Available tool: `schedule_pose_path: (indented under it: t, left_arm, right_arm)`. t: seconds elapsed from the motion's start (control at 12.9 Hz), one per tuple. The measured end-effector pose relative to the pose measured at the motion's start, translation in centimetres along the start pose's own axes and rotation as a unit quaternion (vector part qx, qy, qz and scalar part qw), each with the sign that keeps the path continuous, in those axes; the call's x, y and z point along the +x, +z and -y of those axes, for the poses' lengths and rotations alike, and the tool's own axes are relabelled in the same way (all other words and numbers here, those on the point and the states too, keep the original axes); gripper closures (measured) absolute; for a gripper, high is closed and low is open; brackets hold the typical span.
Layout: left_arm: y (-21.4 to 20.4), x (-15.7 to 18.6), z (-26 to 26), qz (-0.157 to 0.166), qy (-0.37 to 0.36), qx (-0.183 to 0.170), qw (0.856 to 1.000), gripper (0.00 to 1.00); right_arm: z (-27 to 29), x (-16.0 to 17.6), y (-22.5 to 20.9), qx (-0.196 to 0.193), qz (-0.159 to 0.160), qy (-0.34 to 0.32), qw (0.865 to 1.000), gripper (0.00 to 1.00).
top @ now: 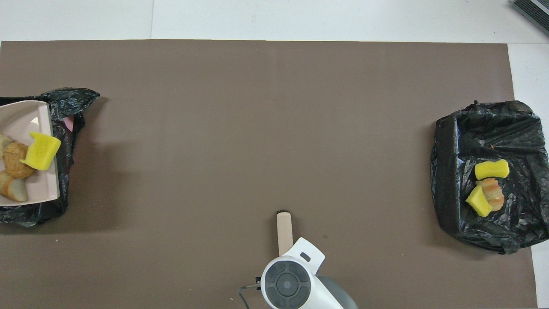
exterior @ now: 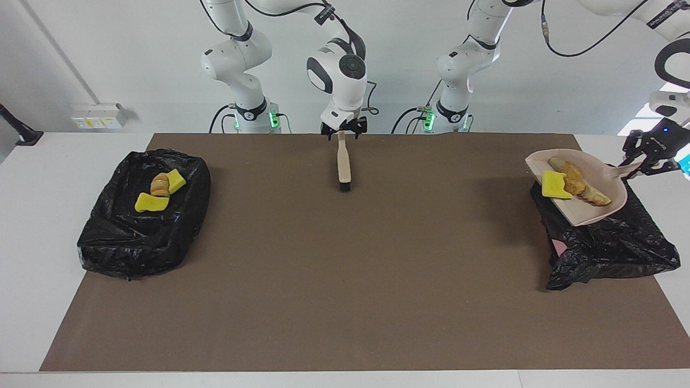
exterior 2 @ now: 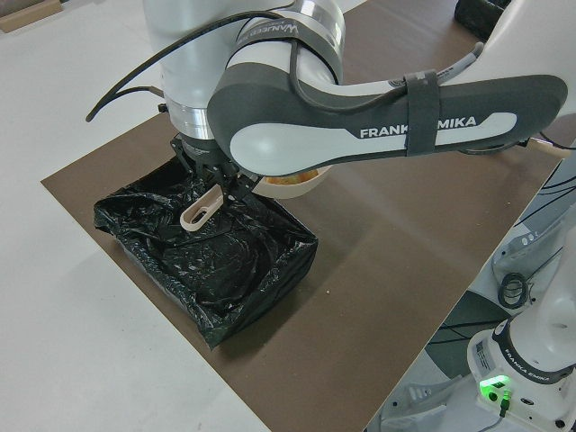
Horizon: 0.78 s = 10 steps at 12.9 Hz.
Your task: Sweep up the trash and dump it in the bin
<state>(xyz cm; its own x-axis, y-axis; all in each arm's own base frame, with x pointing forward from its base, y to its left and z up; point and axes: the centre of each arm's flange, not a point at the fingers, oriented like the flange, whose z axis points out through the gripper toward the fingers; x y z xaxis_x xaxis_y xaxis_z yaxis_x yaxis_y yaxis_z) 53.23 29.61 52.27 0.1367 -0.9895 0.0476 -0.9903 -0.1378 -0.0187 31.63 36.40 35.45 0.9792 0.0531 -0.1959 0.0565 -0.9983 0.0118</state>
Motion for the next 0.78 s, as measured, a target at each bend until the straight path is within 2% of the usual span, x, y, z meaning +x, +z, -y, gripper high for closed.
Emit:
schedule_pose_path:
  t: [0.23, 0.39, 0.47, 0.62, 0.78]
  left_arm:
    - [-1.8, -3.6, 1.2, 0.098, 0.027, -0.008, 0.995, 0.69]
    - [-2.4, -4.2, 2.7, 0.178, 0.062, 0.002, 0.982, 0.69]
    - [-2.3, -3.9, 3.3, 0.208, 0.075, 0.004, 0.975, 0.69]
    - [-1.7, -2.9, 4.1, 0.253, 0.076, -0.001, 0.964, 0.69]
    - [-0.8, -0.2, 4.8, 0.31, 0.068, -0.005, 0.948, 0.69]
  right_arm:
    - [-4.7, 7.7, -5.0, 0.033, -0.041, 0.025, 0.998, 0.0]
    - [-8.0, 12.1, -7.4, 0.049, -0.06, 0.042, 0.996, 0.0]
    - [-9.5, 13.6, -8.2, 0.042, -0.073, 0.047, 0.995, 0.0]
    - [-12.5, 15.6, -9.6, 0.004, -0.107, 0.048, 0.993, 0.0]
    - [-15.2, 17.0, -11.8, -0.008, -0.132, 0.064, 0.989, 0.0]
